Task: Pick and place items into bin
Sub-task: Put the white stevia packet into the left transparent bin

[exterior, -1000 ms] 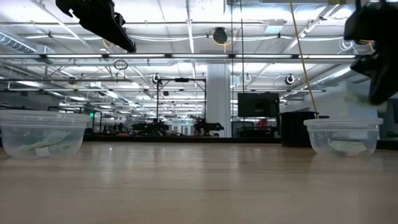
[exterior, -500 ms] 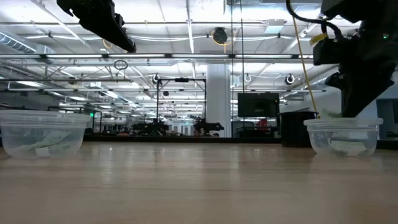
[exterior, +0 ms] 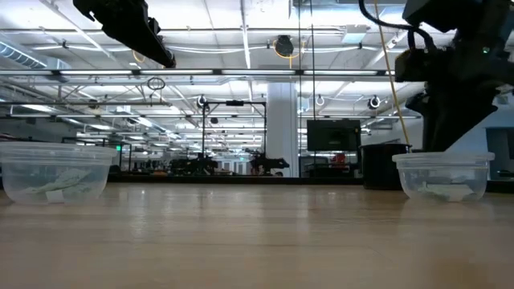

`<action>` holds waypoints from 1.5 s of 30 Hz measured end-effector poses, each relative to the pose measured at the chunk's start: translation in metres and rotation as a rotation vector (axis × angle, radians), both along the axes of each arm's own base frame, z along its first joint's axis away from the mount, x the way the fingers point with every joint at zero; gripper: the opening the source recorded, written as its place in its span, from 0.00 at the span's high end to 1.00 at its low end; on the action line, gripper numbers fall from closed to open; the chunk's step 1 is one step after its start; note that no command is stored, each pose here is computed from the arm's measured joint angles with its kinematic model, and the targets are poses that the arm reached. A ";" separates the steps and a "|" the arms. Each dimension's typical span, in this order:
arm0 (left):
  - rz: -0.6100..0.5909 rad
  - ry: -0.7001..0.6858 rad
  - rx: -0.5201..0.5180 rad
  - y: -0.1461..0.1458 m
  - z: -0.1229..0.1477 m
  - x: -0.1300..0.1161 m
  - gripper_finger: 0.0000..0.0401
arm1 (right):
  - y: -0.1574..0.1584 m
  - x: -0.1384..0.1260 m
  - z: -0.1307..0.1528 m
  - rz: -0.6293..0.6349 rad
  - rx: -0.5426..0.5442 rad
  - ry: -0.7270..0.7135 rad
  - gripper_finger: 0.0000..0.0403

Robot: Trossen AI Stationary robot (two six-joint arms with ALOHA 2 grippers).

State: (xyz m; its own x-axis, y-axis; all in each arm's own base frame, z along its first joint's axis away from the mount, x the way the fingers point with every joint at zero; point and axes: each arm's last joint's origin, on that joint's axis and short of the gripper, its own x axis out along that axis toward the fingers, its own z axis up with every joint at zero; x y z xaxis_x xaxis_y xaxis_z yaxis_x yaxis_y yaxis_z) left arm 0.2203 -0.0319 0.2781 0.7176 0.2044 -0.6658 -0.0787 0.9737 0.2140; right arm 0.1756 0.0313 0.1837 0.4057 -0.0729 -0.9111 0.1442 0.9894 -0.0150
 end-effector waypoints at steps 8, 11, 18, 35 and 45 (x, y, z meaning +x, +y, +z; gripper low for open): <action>-0.037 -0.078 -0.121 -0.004 0.004 0.008 0.78 | 0.004 0.021 0.013 0.149 -0.041 -0.248 0.75; -0.105 -0.099 -0.201 -0.011 0.002 0.017 0.78 | 0.005 0.028 0.019 0.194 -0.091 -0.339 0.75; -0.220 0.046 -0.353 -0.044 -0.035 0.042 0.78 | 0.005 0.037 0.029 0.212 -0.208 -0.473 0.75; -0.261 0.396 -0.688 -0.139 -0.111 0.043 0.78 | 0.007 0.048 0.046 0.339 -0.337 -0.653 0.75; -0.223 0.459 -0.605 -0.175 -0.141 0.025 0.78 | 0.007 0.048 0.047 0.294 -0.295 -0.670 0.75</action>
